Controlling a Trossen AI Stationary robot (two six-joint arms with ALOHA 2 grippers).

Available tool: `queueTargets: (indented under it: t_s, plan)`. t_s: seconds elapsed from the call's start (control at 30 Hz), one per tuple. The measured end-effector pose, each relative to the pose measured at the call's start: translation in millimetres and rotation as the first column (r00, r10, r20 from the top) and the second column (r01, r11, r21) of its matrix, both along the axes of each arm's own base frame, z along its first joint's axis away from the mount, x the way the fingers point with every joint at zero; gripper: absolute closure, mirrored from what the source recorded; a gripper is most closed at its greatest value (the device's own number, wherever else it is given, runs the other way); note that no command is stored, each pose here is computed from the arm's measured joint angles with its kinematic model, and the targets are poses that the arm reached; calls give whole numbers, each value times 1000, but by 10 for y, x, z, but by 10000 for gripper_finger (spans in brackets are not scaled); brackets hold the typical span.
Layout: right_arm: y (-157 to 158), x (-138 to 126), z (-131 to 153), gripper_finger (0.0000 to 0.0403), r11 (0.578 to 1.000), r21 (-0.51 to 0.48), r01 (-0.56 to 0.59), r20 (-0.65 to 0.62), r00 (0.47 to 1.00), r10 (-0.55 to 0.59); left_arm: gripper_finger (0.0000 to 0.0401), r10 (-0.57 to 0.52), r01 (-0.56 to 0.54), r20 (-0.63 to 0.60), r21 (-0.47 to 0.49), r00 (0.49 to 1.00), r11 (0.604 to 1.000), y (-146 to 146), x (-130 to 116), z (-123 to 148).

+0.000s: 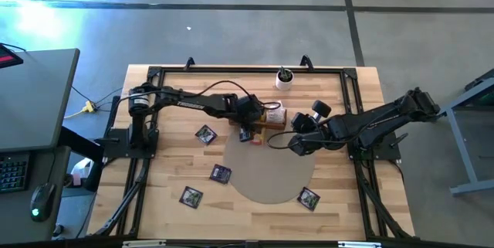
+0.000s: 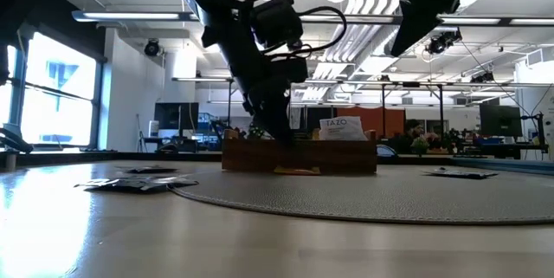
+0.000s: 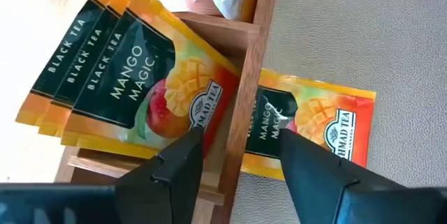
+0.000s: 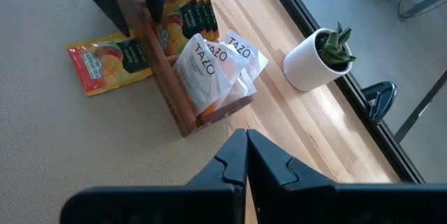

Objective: Pick & Place Tea
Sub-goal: Put the yellow tea bag into the middle section of the wooden organizer

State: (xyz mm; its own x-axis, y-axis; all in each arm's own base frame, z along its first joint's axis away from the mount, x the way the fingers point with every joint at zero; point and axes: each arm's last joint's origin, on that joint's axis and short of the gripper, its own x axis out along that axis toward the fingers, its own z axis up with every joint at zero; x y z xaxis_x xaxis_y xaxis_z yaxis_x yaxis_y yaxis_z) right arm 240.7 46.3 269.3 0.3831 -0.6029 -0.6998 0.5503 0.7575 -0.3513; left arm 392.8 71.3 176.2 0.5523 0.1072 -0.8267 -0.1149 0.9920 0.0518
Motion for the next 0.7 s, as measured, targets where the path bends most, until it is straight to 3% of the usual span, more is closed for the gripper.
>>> queueTargets:
  t_s: [0.37, 0.57, 0.7]
  plan:
    - [0, 2, 1, 401, 1000, 0, 0, 2, 1000, 0, 323, 13, -13, 7, -25, 1000, 1000, -43, 1, 19]
    - [1, 7, 1, 394, 1000, 1, 1, 7, 1000, -1, 319, 114, -111, -15, 127, 993, 986, -51, -49, 322]
    - [2, 11, 4, 399, 1000, 3, 1, 12, 1000, -1, 292, 86, -84, -29, 79, 996, 993, -107, -16, 495]
